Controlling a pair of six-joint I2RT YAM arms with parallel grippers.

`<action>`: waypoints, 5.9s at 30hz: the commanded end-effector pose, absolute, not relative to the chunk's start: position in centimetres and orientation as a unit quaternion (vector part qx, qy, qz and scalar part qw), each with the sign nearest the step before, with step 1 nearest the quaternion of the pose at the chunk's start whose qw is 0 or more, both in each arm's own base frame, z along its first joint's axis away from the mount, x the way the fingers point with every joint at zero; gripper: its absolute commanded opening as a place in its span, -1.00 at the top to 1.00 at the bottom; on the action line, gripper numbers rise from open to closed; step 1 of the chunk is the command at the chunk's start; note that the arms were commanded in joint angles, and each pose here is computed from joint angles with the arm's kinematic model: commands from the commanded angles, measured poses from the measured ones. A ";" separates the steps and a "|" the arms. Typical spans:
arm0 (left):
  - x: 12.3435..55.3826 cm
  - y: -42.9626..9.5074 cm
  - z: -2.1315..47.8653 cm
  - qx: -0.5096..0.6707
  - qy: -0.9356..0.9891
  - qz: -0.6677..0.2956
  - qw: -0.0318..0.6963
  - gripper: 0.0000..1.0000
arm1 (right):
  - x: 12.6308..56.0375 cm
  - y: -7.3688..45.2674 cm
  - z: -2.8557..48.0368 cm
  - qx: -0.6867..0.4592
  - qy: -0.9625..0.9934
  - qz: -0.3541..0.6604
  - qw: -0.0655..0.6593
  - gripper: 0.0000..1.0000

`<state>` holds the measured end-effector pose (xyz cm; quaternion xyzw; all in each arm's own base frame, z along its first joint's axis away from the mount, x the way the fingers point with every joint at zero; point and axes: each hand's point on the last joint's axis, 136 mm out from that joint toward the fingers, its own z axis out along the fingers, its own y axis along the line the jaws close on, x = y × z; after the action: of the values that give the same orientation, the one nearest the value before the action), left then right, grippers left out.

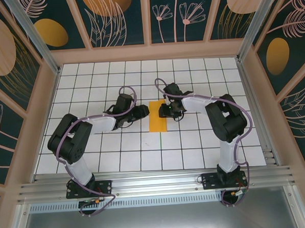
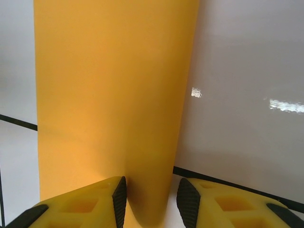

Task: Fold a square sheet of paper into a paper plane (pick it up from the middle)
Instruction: Hold the square sheet of paper at the center of the table, then fold the square sheet of paper in half at the center of the table.

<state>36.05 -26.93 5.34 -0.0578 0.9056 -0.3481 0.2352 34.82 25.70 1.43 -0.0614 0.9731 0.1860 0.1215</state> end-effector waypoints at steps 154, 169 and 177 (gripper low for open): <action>33.5 -25.3 -6.1 -0.046 0.976 -0.185 0.104 0.98 | 25.3 25.3 -0.1 -0.009 0.957 0.287 0.041 0.79; 33.6 -25.4 -5.9 -0.042 0.976 -0.185 0.104 0.99 | 36.9 26.7 8.7 -0.013 0.925 0.325 0.195 0.78; 33.4 -25.2 -5.9 -0.039 0.977 -0.181 0.101 0.99 | 39.1 26.7 5.1 -0.008 0.937 0.304 0.175 0.78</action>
<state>37.05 -30.29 1.18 -0.0158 0.9360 -0.3047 0.1757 38.27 27.17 5.94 -0.0052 0.9332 0.3151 0.1726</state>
